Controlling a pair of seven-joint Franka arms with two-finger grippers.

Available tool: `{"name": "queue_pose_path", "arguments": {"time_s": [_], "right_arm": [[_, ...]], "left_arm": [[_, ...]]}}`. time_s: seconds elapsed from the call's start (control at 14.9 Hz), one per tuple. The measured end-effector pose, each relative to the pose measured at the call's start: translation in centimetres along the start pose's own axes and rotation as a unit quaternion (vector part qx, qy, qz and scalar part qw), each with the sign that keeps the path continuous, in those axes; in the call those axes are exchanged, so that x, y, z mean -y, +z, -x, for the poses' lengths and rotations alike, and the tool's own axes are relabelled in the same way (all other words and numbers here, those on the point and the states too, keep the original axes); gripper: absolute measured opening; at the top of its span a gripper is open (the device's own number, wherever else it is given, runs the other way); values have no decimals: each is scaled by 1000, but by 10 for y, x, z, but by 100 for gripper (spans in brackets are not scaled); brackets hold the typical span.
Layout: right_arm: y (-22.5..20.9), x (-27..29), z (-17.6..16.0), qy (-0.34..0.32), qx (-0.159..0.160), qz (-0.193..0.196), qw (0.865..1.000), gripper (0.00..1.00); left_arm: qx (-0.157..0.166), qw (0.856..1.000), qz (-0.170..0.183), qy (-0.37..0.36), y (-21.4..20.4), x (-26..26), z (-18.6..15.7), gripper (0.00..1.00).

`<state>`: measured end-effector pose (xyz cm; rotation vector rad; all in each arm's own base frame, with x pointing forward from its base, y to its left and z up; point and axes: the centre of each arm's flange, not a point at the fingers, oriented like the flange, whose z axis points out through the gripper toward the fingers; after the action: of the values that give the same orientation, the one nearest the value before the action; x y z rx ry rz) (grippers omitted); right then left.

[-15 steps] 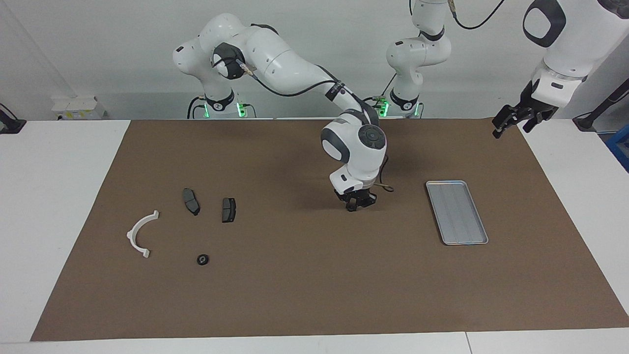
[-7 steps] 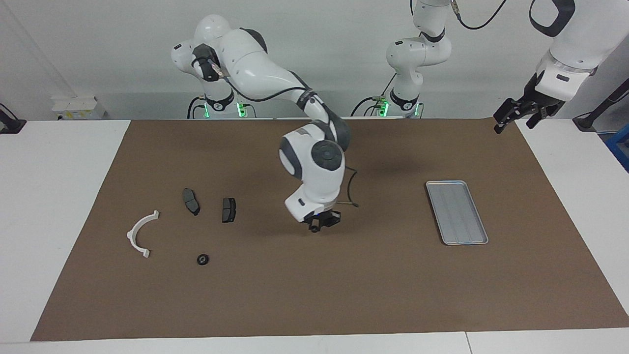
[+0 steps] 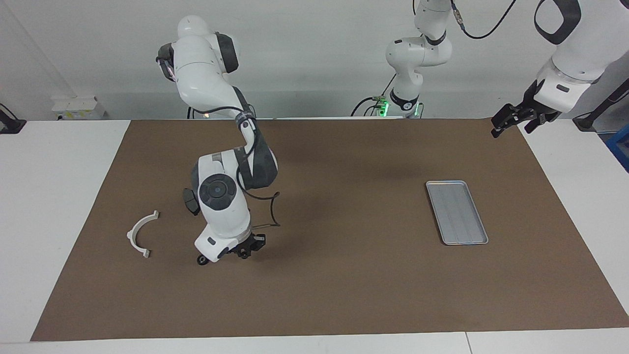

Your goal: Place bearing gear from tray to pile

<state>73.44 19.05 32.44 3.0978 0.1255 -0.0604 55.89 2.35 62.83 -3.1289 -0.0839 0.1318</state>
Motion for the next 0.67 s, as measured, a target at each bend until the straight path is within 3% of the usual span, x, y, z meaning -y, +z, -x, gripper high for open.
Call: {"name": "queue_pose_path", "arguments": {"time_s": [0.2,0.67], "right_arm": [[33,-5,3,-3,-5,8,1000,23],[36,-29,5,-13,-8,10,1000,23]], "left_arm": [[4,1000,-2,1,5,-2,0,100],[1,1000,-1,0,32,-1,-8,100]]}}
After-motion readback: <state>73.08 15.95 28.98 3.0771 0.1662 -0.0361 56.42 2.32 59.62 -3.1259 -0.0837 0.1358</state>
